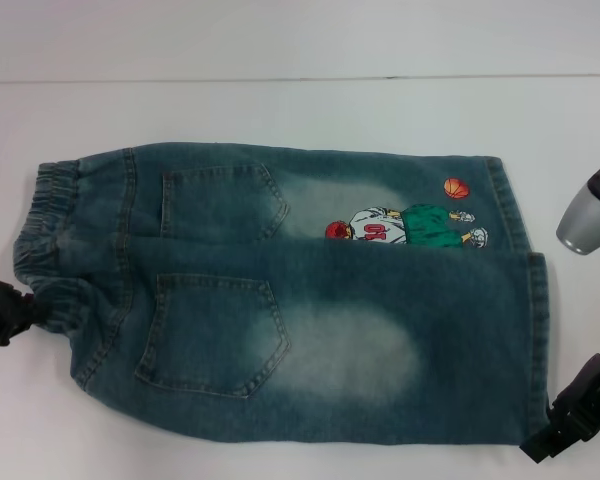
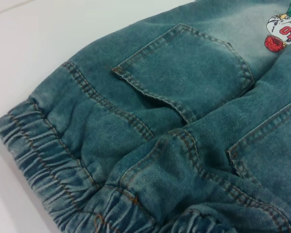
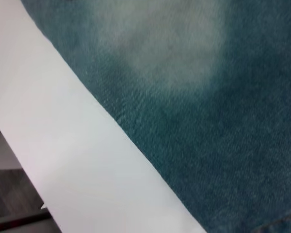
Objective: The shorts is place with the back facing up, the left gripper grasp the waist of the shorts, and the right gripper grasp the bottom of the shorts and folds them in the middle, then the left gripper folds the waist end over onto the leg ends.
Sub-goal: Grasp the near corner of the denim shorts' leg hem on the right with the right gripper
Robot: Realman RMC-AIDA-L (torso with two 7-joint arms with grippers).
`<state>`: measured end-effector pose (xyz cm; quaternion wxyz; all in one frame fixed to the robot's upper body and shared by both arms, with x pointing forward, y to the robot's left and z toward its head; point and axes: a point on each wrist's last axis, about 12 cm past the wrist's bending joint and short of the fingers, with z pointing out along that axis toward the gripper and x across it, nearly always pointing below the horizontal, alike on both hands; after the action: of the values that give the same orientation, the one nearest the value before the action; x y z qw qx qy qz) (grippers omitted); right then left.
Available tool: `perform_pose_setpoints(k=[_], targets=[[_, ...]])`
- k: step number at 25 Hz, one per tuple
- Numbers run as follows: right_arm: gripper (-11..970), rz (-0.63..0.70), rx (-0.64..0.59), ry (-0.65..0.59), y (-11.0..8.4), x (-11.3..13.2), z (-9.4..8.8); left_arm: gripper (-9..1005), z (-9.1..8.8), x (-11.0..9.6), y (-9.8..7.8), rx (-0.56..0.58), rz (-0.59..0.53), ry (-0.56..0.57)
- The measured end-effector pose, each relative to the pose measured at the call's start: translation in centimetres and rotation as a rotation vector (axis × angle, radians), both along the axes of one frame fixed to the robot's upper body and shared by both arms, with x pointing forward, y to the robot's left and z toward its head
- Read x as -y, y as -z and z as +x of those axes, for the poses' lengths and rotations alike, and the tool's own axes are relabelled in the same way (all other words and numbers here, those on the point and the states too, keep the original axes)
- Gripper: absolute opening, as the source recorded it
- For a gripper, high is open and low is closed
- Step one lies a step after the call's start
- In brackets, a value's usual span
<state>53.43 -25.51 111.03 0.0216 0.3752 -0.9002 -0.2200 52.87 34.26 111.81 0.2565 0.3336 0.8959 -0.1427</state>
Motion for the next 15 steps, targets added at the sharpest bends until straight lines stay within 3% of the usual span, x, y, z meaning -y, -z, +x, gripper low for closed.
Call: perform_pose_setpoints(k=[10, 15], targets=[[249, -0.012, 0.045, 0.008, 0.19, 0.05, 0.42, 49, 0.07, 0.05, -0.04, 0.001, -0.001, 0.0], [95, -0.011, 0.052, 0.002, 0.23, 0.02, 0.45, 49, 0.13, 0.09, 0.01, 0.001, -0.001, 0.0]])
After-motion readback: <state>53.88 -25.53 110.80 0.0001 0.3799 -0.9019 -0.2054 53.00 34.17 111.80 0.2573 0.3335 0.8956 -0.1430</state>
